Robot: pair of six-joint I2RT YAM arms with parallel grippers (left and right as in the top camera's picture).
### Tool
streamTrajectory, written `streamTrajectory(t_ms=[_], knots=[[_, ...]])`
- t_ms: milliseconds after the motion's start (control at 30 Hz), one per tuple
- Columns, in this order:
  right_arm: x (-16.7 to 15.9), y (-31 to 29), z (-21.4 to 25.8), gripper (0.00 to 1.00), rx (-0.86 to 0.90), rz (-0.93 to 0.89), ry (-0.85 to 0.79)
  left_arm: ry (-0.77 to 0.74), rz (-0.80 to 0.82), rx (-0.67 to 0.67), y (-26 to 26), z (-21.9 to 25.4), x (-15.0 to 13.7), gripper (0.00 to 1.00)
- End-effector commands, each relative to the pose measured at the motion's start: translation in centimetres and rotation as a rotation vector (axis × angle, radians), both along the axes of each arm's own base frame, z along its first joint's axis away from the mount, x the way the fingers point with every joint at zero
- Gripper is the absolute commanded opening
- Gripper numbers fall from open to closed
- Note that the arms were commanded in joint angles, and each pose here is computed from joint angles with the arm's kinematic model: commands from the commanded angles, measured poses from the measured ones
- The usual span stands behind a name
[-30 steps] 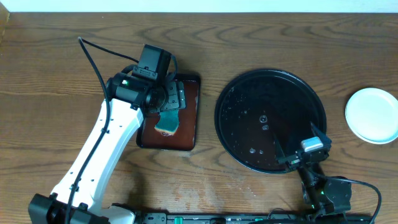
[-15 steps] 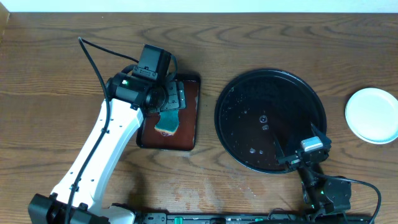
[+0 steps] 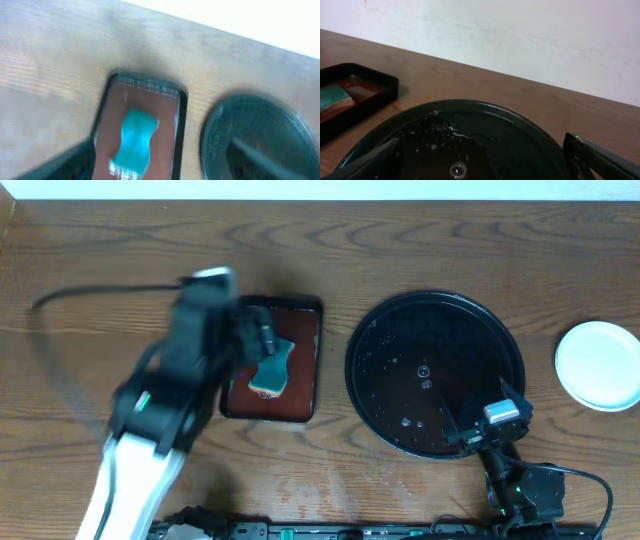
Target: Clean dirty plates on tray and stack at the side
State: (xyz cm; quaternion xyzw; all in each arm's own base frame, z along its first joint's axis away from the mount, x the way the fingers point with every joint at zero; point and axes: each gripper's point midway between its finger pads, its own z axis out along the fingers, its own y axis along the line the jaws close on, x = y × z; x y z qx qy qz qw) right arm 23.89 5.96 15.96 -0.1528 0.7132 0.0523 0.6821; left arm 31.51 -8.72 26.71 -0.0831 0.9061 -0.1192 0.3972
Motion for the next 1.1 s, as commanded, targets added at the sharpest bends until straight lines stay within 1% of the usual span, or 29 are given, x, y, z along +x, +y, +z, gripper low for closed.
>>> streamTrajectory(t_ms=[0,100,267,433,633,800,967,1067], knots=[[0.0,-0.1,-0.1,0.99,-0.011,-0.004,-0.001,-0.177,0.140,-0.009,4.6,0.3,-1.6,0.84],[0.0,-0.1,-0.1,0.99,-0.011,-0.004,-0.001,-0.298,0.201,-0.038,6.7,-0.4,-3.0,0.84],[0.0,-0.1,-0.1,0.99,-0.011,-0.004,-0.001,-0.453,0.267,-0.067,8.9,-2.3,-5.9,0.84],[0.0,-0.1,-0.1,0.99,-0.011,-0.004,-0.001,-0.535,0.312,-0.073,10.2,-4.9,-7.9,0.84],[0.0,-0.1,-0.1,0.99,-0.011,-0.004,-0.001,-0.636,0.348,-0.078,11.1,-6.4,-8.8,0.84],[0.0,-0.1,-0.1,0.99,-0.011,-0.004,-0.001,-0.658,0.344,-0.061,11.3,-7.7,-8.0,0.84],[0.0,-0.1,-0.1,0.99,-0.011,-0.004,-0.001,-0.625,0.345,-0.058,11.3,-11.1,-7.2,0.84],[0.0,-0.1,-0.1,0.99,-0.011,-0.004,-0.001,-0.572,0.349,-0.047,11.3,-12.8,-7.3,0.84]])
